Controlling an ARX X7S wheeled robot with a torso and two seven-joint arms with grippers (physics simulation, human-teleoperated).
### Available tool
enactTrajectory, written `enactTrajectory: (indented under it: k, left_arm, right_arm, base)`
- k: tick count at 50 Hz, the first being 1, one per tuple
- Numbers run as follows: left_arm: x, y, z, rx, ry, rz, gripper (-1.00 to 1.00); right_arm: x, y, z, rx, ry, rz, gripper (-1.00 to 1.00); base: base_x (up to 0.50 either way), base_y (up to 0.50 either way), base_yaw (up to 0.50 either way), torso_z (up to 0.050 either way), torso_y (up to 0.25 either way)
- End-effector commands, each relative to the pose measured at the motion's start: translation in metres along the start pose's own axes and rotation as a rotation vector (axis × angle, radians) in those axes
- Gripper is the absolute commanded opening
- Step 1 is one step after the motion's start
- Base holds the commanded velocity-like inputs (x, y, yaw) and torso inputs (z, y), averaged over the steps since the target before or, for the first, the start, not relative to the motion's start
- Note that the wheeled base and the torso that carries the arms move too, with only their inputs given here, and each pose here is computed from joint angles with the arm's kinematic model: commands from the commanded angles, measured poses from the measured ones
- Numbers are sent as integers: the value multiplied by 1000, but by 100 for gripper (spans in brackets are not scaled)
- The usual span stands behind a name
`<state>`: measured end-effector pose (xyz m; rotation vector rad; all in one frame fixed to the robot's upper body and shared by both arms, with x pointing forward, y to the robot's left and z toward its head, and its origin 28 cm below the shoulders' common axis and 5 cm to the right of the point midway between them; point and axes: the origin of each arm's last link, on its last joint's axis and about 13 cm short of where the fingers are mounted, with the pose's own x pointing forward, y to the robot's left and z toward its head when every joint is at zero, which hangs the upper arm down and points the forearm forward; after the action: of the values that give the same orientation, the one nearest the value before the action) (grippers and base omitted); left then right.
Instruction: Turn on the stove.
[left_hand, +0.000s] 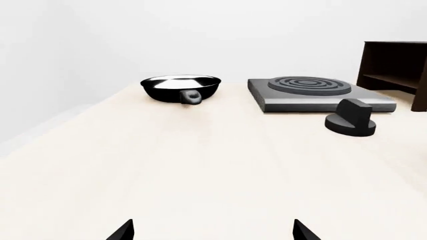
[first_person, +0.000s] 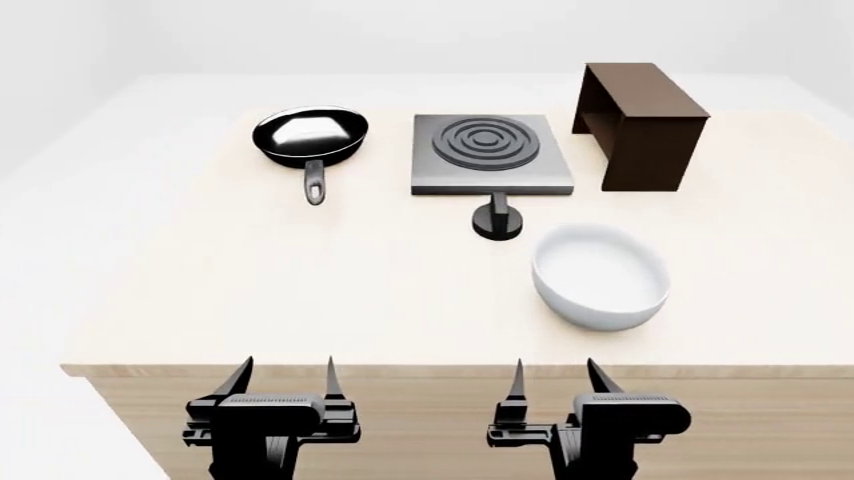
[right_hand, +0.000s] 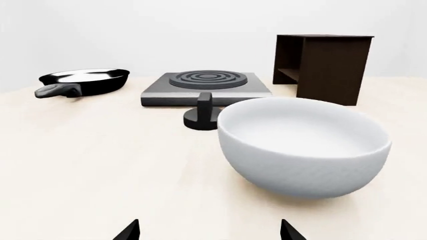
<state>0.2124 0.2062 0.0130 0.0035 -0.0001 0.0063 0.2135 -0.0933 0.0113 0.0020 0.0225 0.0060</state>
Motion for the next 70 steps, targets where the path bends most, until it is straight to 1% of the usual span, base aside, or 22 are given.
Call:
enactTrajectory:
  k: [1, 18, 21, 25, 29, 36, 40, 42, 70]
  left_arm:
    - [0, 0, 0, 0, 1, 0, 100]
    - [-2, 0, 0, 1, 1, -2, 100]
    - [-2, 0, 0, 1, 2, -3, 100]
    - [-2, 0, 1, 0, 2, -3, 100]
    - [-2, 0, 1, 0, 2, -3, 100]
    - [-2, 0, 1, 0, 2, -1, 100]
    - [-2, 0, 1, -1, 1, 0, 100]
    - [-2, 0, 1, -2, 1, 0, 100]
    - [-2, 0, 1, -2, 1, -2, 100]
  right_arm:
    - [1, 0, 1, 1, 0, 5, 100]
    - [-2, 2, 0, -2, 2, 3, 100]
    - [-1, 1, 0, 9, 20, 1, 100]
    - [-1, 1, -1, 2, 44, 3, 100]
    - [-1, 3, 0, -11, 38, 2, 100]
    - [0, 1, 0, 6, 45, 1, 100]
    - [-1, 2, -1, -3, 46, 11, 100]
    - [-1, 1, -1, 20, 47, 16, 100]
    - [-3, 1, 3, 27, 37, 29, 100]
  base:
    - [0, 500, 0, 0, 0]
    - [0, 484, 0, 0, 0]
    - [0, 0, 0, 0, 0]
    - [0, 0, 0, 0, 0]
    - [0, 0, 0, 0, 0]
    - [0, 0, 0, 0, 0]
    - [0, 0, 0, 0, 0]
    - [35, 0, 0, 0, 0]
    - [493, 0, 0, 0, 0]
